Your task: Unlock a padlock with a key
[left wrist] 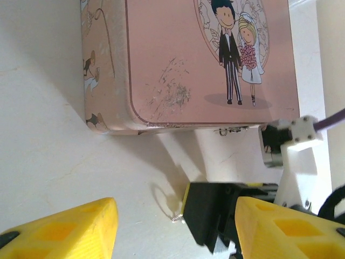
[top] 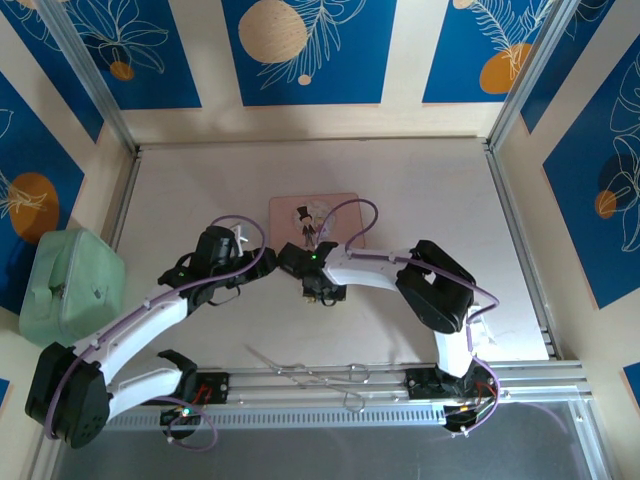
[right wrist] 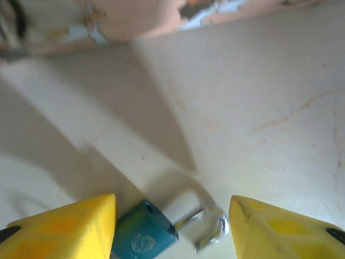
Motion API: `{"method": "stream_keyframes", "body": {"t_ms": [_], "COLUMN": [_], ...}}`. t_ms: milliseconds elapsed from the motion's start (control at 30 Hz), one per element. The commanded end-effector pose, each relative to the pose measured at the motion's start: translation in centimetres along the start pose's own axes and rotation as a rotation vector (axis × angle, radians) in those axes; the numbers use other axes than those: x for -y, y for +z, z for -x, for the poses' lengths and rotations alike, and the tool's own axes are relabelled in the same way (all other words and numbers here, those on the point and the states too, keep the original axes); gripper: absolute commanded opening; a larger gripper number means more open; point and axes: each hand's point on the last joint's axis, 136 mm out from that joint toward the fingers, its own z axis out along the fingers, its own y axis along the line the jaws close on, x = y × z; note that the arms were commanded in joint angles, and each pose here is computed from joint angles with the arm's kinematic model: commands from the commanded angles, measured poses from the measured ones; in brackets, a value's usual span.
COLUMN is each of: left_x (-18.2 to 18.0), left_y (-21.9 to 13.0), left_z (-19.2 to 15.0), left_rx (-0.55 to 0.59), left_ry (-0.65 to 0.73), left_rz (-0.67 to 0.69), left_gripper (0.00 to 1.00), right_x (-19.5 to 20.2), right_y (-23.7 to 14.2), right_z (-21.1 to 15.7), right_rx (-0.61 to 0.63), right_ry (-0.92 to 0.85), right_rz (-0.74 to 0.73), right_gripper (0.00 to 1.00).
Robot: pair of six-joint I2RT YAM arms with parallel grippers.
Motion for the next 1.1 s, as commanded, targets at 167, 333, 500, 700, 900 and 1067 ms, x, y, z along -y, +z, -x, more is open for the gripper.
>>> {"method": "stream_keyframes", "body": {"t_ms": [167, 333, 500, 700, 900, 1067], "left_x": [1.1, 1.1, 1.0, 0.9, 0.6, 0.6], "left_y": [-0.1, 0.0, -0.2, -0.7, -1.4, -1.4], "left_z": [0.9, 0.9, 1.1, 2.0, 2.6, 2.7], "left_rx": [0.019, 0.015, 0.019, 0.035, 0.037, 0.041], "left_ry": [0.006, 0.002, 0.012, 0.034, 0.072, 0.06], "left_rz": [-0.042, -0.046, -0.036, -0.011, 0.029, 0.018], "left_gripper": [0.59, 0.59, 0.59, 0.61, 0.68, 0.69], "right_x": [-2.1, -0.8, -0.5, -0.6, 0.1, 0.6], "right_y": [-2.4, -1.3, -0.9, 0.2, 1.6, 1.3], "right_z": [-3.6, -3.5, -2.3, -1.3, -1.7, -2.2], "right_rx": [-0.106, -0.114, -0.122, -0.144, -0.161, -0.165], "right_ry": [-0.137, -0.098, -0.051, -0.028, -0.052, -0.064], "right_rz": [0.109, 0.034, 0.06, 0.047, -0.003, 0.01], "right_gripper": [0.59, 0.59, 0.56, 0.55, 0.48, 0.39]}}
